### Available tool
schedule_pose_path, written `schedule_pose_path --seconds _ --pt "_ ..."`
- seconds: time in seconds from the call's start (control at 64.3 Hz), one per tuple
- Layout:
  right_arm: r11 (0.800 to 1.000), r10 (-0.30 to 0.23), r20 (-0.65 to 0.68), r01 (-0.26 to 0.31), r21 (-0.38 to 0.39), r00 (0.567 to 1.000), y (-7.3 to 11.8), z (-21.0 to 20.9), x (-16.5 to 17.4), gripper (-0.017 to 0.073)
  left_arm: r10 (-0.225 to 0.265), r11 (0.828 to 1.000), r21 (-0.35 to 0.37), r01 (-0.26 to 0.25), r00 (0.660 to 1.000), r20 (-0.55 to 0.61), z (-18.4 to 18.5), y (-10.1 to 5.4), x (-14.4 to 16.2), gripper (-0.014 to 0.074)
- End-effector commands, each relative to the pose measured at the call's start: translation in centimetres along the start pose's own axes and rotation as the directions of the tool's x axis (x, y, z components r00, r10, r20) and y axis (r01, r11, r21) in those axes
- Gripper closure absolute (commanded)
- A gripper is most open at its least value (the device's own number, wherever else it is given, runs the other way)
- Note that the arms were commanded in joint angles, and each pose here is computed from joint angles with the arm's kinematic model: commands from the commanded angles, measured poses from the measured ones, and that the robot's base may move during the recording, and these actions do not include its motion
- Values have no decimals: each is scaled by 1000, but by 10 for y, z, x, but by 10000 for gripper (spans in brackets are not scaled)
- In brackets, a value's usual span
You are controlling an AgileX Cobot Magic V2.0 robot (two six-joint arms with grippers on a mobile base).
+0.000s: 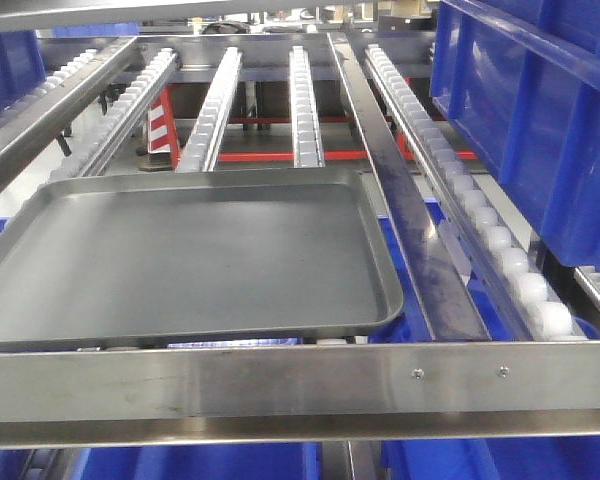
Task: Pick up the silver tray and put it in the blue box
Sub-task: 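Raise the held tray up and away from the rack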
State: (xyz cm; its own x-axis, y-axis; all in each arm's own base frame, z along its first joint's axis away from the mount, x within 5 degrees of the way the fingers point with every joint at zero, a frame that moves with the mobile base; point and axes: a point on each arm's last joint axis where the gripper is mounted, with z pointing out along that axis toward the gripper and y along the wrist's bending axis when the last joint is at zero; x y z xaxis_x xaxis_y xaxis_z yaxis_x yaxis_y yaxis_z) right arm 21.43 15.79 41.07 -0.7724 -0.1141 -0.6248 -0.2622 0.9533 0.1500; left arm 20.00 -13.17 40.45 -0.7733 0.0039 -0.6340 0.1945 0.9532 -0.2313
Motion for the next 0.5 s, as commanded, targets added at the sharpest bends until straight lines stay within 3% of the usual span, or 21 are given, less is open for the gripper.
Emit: schedule_pose_path --seconds 0.0,0.482 --pt "1000 -25 90 24 12 996 -5 -18 -7 502 25 1000 15 -26 994 106 -15 -1 -10 690" --pt "1000 -25 91 24 11 996 -5 -18 -7 502 25 1000 16 -27 994 108 -15 -1 -10 690"
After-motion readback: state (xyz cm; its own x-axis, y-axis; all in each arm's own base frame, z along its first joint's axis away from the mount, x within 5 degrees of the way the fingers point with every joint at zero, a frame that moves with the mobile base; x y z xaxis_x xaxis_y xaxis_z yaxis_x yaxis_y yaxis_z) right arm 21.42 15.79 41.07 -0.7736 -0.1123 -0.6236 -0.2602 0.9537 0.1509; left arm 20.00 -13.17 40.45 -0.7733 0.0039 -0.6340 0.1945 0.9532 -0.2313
